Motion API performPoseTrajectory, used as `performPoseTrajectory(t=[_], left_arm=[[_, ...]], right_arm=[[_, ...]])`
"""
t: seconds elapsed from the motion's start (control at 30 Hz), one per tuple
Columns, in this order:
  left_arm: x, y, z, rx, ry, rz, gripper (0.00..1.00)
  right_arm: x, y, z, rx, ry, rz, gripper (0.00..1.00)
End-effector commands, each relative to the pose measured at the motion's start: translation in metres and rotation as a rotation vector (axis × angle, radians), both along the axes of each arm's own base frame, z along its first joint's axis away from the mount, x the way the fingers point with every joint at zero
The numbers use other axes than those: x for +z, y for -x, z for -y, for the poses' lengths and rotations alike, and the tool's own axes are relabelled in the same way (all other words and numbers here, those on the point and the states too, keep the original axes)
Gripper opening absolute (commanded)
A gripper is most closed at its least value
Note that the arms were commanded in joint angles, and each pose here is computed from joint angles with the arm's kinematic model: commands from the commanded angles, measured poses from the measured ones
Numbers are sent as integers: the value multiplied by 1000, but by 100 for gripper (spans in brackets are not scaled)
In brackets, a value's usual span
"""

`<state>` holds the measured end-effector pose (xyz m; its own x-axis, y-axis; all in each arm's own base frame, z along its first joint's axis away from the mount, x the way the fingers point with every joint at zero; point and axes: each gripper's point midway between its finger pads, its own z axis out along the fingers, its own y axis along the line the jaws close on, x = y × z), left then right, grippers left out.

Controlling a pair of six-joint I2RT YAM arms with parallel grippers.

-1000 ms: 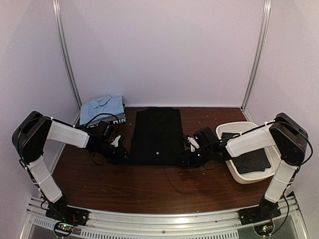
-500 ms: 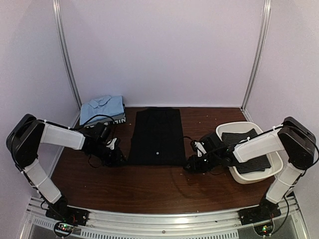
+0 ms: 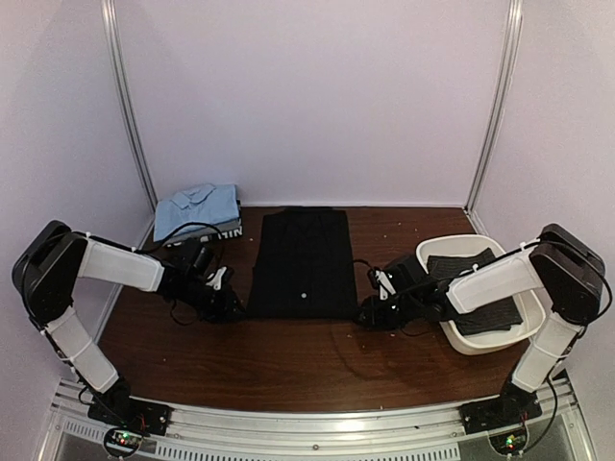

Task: Fold and stack the long sleeve shirts
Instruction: Pick up the 2/3-rectangle-folded shirt from the center of the board.

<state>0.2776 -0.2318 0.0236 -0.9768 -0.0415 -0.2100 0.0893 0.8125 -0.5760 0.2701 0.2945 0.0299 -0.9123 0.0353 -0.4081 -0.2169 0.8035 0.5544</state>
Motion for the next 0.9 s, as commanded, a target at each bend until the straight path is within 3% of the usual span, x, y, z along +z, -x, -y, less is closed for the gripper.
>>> performPoseTrajectory(t=[0.0,0.57,0.7,0.87], left_arm=[[-3,0,13,-43,29,9,28],[-11,-5,21,-43,23,-5,26],[-9,-5,24,-49,28,2,19],[-5,-4,25,-50,28,10,2]], right_arm=[[0,-13,-4,-19,-3,20,34],[-5,-20,-10,-4,-18,19,28],[-2,-21,-10,-2,-22,24,22],[2,-19,-9,4,-25,35,14]])
